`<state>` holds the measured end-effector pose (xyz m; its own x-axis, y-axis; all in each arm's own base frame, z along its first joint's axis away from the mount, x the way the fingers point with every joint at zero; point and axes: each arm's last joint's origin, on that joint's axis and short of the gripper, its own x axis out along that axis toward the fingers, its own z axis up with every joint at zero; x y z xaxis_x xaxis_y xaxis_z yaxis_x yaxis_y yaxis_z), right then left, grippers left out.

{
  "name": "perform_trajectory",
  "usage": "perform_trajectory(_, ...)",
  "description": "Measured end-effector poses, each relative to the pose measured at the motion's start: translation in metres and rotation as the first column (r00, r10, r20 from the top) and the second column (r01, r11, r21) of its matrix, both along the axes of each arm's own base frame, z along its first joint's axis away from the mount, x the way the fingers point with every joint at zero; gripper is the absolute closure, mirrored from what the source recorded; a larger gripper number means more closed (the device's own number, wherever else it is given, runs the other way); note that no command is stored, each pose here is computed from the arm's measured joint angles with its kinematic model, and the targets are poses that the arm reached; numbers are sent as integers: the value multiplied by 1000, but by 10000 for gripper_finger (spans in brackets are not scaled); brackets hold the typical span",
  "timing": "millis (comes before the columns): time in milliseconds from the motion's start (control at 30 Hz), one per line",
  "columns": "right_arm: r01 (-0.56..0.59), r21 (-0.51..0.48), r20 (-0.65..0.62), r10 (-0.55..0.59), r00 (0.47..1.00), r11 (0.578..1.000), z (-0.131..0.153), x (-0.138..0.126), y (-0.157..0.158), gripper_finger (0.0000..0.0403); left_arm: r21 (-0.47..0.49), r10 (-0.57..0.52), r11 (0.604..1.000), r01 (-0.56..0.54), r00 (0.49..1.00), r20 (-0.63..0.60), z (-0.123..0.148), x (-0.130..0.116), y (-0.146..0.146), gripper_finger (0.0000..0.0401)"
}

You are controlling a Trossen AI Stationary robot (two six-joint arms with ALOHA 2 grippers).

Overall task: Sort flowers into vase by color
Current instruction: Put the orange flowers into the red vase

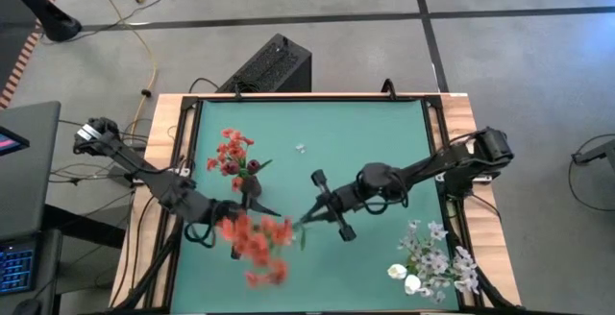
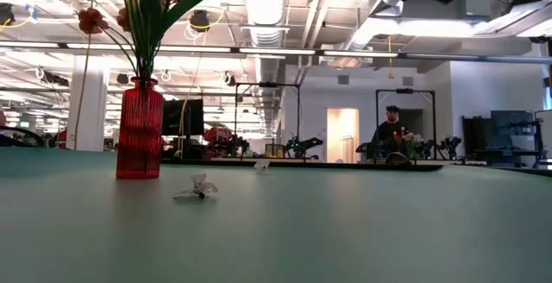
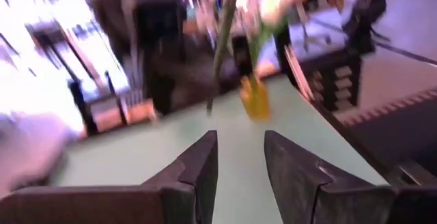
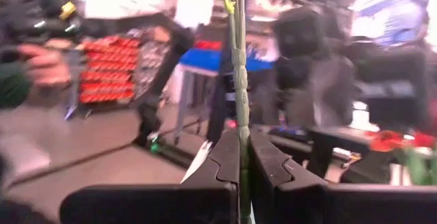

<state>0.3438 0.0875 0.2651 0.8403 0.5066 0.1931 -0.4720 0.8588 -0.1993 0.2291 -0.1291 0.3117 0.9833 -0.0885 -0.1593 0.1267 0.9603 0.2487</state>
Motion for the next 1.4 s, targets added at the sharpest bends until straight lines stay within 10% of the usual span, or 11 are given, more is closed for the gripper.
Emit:
perform_trajectory(900, 282, 96, 62, -288, 956, 955, 2, 16, 3, 366, 62, 30, 997, -54, 942, 335, 0, 43, -7, 137)
perform_trajectory(1400, 292, 77, 51, -296, 954, 953, 1, 17, 2, 365, -54, 157, 987, -150, 969, 191, 10, 10, -10, 136)
